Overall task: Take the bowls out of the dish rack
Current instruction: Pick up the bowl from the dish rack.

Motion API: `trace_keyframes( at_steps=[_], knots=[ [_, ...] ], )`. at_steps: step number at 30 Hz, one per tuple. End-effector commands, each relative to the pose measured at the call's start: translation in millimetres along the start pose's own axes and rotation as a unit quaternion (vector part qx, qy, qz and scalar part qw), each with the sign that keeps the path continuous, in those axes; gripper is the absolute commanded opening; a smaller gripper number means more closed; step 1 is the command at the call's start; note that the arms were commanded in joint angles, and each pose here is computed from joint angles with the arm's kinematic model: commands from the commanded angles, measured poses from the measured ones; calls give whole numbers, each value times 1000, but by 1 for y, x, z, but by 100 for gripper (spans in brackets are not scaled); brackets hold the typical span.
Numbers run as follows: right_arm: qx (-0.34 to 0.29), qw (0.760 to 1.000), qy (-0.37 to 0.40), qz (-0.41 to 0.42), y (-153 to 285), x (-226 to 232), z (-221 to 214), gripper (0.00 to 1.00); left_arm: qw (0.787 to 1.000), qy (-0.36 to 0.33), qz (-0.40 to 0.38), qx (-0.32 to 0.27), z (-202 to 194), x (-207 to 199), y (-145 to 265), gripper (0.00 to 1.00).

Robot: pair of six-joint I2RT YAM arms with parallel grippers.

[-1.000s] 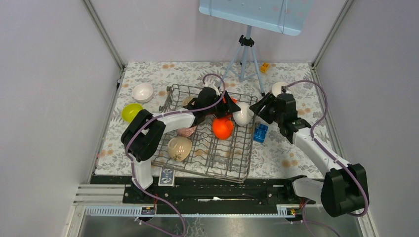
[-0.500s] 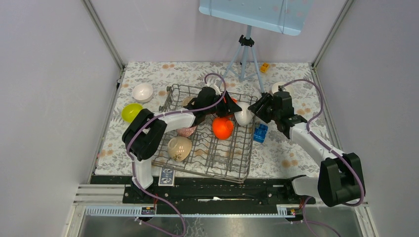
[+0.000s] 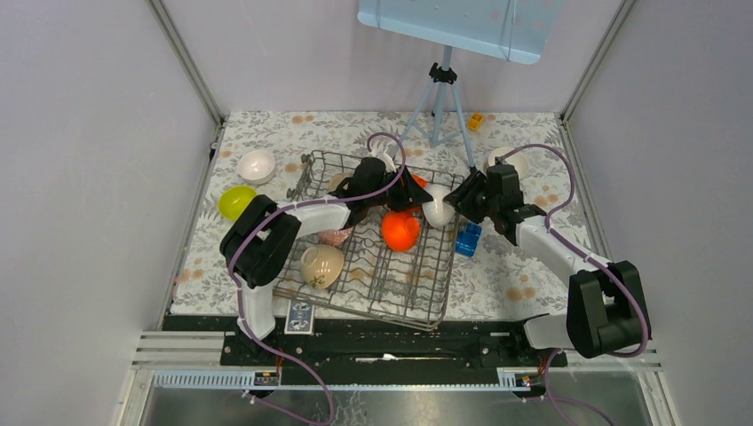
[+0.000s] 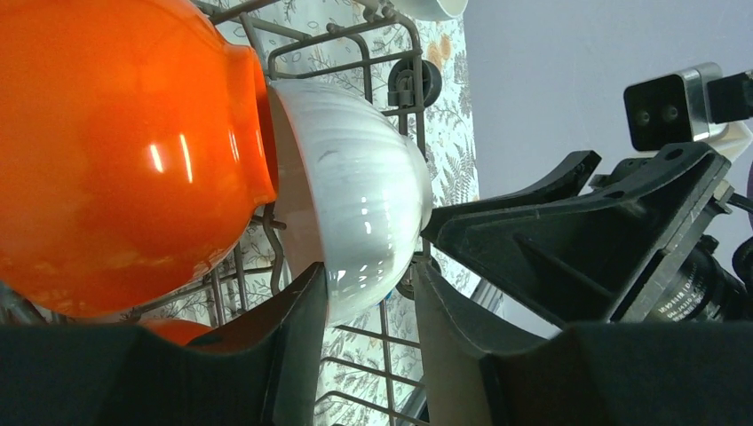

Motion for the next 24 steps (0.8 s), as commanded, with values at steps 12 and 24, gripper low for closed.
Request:
trace_keyframes(
  at_steps=[12,24],
  knots=[
    [-9,999,9,40,-2,14,5,48,991,-26,-130,17,-6,-48,9,38],
    [0,999,3,35,-3,-2,-8,47,987,-20,-160,26,-13,-50,16,32]
  ],
)
Point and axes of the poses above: each gripper's point midway between its finger pads, its own y axis back along the fingers, its own x axis along the line the jaws close on, z = x × y, the point moved 4 cm from there along y, back along the fingers, and after that the axes turned 9 degrees about y, right-handed, at the moved point
